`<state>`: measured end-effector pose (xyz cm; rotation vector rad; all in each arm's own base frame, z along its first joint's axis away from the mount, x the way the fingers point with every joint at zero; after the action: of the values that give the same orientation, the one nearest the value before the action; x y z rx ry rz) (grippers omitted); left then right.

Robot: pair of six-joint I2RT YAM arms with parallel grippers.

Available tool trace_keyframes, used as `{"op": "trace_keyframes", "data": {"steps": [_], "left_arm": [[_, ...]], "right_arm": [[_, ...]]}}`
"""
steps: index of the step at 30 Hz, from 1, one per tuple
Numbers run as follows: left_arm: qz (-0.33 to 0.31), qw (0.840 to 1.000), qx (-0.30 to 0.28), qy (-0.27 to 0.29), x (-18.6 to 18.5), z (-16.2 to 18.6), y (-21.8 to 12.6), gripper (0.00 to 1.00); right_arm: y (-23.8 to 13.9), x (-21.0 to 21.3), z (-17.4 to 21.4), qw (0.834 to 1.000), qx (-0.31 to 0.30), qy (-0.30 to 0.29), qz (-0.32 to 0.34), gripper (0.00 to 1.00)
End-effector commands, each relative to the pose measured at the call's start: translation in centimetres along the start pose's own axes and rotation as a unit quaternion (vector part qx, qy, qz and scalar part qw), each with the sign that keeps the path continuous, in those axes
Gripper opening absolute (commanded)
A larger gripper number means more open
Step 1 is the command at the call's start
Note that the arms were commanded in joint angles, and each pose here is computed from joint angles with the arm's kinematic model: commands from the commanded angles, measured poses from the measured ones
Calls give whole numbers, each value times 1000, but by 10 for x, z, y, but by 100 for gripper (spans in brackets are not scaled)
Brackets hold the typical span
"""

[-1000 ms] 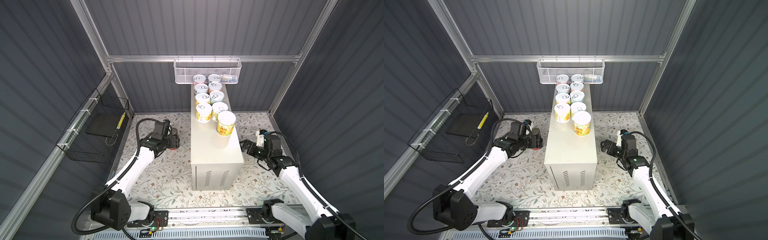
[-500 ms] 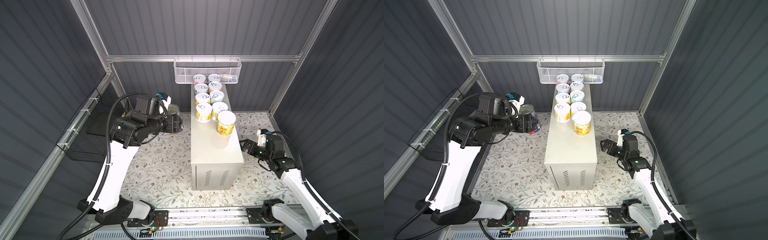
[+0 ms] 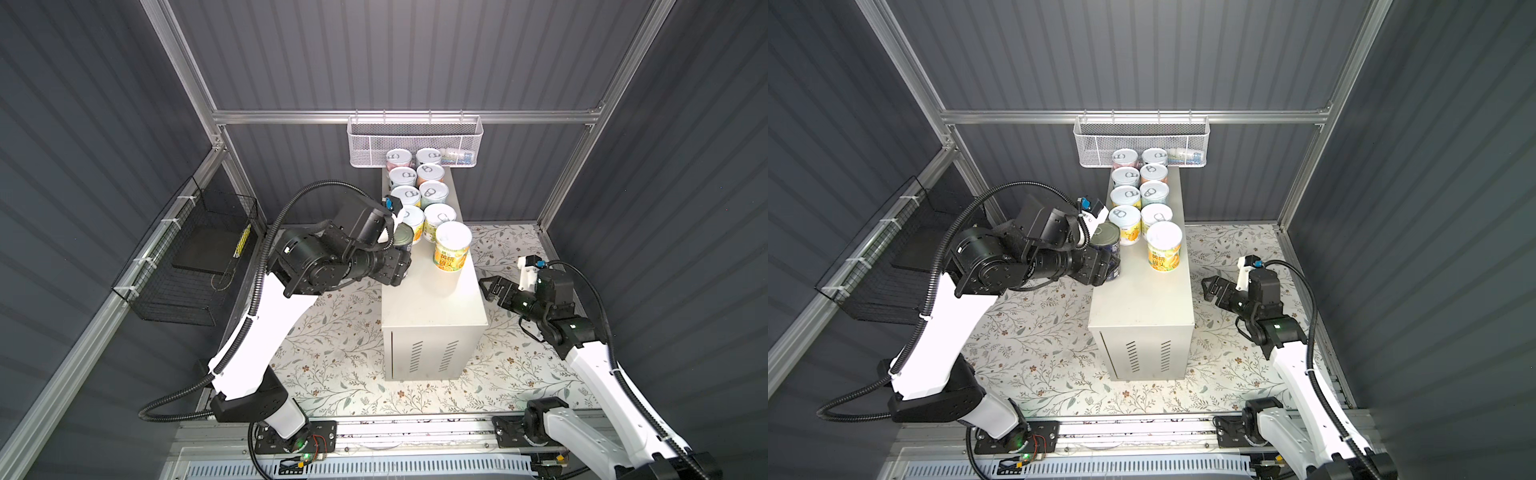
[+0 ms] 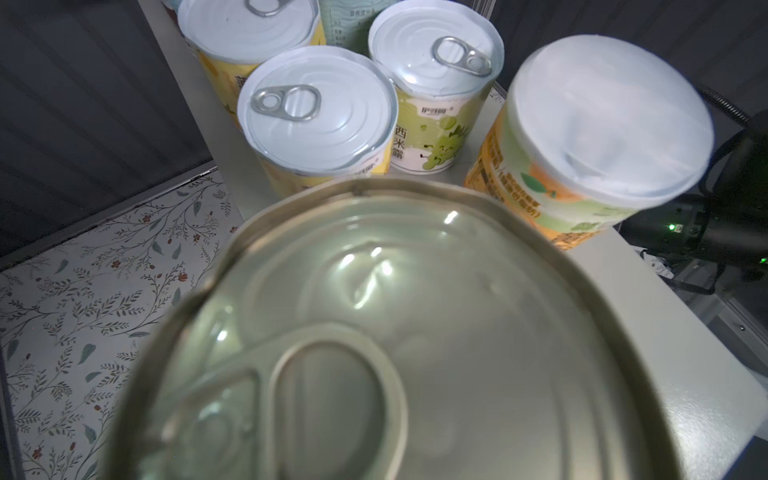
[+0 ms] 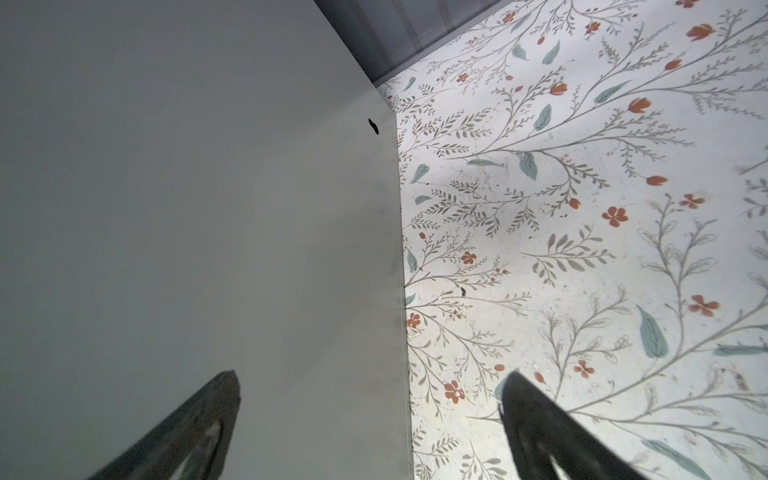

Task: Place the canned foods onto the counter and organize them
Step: 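Lower the tomato can beside the orange can with the left gripper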

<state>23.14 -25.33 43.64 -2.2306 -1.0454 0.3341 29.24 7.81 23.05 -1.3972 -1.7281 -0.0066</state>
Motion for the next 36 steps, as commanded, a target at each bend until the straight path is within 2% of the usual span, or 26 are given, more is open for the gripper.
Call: {"op": "trace_keyframes", "data": {"steps": [1,14,36], "left_arm": [[-25,996,-83,10,2,-29,-21,0],[-15,988,-153,16,-12,-50,-16,0],[-14,990,-143,0,-9,-47,14,0]], "right_arm": [[-8,8,-10,1000,-14,-5,-5,99],[-10,12,-14,1000,-18,-6,-10,99],[-7,14,-14,1000,-12,-11,-14,99]]}}
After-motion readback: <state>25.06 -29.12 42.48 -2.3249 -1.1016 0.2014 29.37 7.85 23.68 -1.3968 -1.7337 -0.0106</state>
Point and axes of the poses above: each gripper's point midway between its finger pads, its own y axis out along the fingers, its own x axis along the line the jaws close on, z = x × y, the point moved 2 cm from there along -y, back along the fingers, and after that the axes turned 6 degrees about y, right-handed, at the moved point
